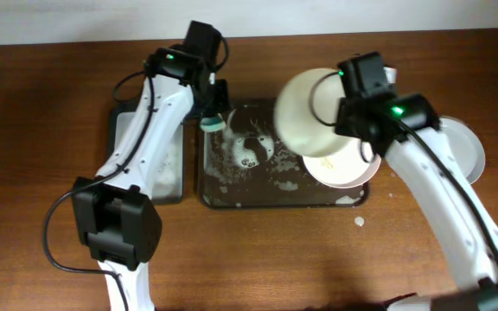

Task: Clean dirty plates on tray and stack at the side
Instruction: 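Lift the scrubbed plate with the right gripper, raise left arm away, then carry the plate right and set it on the stacked plates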

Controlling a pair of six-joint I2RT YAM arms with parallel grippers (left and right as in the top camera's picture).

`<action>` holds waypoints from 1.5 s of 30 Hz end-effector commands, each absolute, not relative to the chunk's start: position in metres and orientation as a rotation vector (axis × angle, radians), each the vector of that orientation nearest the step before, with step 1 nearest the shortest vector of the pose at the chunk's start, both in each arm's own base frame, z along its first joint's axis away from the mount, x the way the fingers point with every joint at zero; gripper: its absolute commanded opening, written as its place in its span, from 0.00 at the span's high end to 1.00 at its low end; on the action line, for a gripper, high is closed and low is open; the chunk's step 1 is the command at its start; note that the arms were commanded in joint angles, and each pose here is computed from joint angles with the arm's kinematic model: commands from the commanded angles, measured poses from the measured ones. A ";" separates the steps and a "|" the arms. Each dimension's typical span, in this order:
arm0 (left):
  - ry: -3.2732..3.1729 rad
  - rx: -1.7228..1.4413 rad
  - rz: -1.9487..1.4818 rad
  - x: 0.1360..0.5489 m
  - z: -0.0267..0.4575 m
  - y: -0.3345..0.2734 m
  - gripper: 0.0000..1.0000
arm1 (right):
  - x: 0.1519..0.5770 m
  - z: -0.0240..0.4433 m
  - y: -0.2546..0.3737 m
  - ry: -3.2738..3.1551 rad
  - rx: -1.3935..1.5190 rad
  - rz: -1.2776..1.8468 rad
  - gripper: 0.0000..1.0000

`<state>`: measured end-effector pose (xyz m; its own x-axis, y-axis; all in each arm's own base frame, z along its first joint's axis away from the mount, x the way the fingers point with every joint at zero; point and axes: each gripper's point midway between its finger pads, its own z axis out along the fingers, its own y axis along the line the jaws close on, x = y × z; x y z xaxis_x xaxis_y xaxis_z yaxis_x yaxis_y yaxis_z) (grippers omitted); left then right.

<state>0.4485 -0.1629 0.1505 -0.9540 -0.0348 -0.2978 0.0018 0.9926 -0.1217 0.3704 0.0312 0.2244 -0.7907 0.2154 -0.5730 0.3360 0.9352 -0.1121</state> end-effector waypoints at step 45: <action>2.909 -0.103 -0.244 0.451 0.126 -0.150 0.99 | 0.341 0.241 0.020 2.030 0.279 -1.162 0.96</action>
<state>0.4521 -0.1513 0.1303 -0.9709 -0.0773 -0.2267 -0.0384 0.9845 -0.1712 0.3432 0.0224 0.2187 -0.7375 -0.2332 -0.6338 0.4545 0.5227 -0.7213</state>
